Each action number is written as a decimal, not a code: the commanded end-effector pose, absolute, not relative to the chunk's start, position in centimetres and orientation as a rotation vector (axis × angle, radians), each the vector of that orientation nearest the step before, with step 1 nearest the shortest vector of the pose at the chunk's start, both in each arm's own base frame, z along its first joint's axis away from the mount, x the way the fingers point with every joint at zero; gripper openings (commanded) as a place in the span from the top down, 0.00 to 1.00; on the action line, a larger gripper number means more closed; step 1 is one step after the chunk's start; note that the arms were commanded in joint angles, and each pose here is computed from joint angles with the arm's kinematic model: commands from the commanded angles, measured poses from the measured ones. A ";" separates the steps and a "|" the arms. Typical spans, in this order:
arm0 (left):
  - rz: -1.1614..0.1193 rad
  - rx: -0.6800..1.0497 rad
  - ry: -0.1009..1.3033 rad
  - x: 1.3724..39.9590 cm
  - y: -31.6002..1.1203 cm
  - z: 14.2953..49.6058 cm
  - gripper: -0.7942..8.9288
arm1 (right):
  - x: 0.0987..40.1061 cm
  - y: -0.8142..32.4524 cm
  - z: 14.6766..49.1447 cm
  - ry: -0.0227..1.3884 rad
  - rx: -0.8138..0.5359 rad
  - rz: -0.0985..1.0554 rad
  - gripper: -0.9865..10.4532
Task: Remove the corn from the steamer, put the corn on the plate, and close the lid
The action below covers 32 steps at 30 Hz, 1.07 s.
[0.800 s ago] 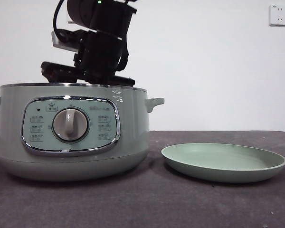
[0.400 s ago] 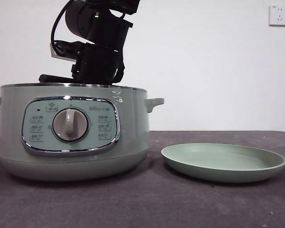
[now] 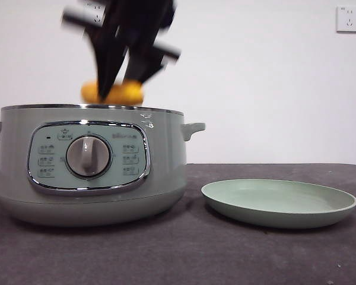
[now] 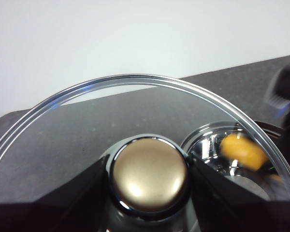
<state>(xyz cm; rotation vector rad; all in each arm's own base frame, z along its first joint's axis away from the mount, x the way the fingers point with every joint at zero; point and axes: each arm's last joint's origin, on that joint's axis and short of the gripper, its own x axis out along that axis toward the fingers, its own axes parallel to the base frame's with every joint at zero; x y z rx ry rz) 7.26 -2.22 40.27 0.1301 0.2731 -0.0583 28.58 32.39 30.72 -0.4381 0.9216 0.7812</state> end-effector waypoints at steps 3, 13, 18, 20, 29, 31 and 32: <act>-0.121 0.121 0.229 9.0 -3.2 41.1 0.93 | 27.8 28.5 34.0 0.968 -0.423 0.719 0.93; -0.238 0.117 0.265 13.4 -5.6 40.6 0.93 | 27.0 19.7 37.6 1.124 -0.419 0.413 0.93; -0.277 0.122 0.304 15.7 -6.8 39.9 0.93 | 27.2 17.1 38.2 1.126 -0.352 0.344 0.93; -0.318 0.120 0.321 16.3 -7.3 39.6 0.93 | 27.2 16.4 37.7 1.152 -0.343 0.320 0.93; -0.365 0.116 0.357 17.6 -8.0 38.9 0.93 | 25.5 14.9 30.6 1.370 -0.391 0.260 0.93; -0.365 0.116 0.354 17.6 -8.0 38.9 0.93 | 25.3 14.9 28.8 1.372 -0.383 0.258 0.93; -0.365 0.115 0.352 17.6 -8.0 38.9 0.93 | 25.3 14.9 27.9 1.366 -0.373 0.255 0.93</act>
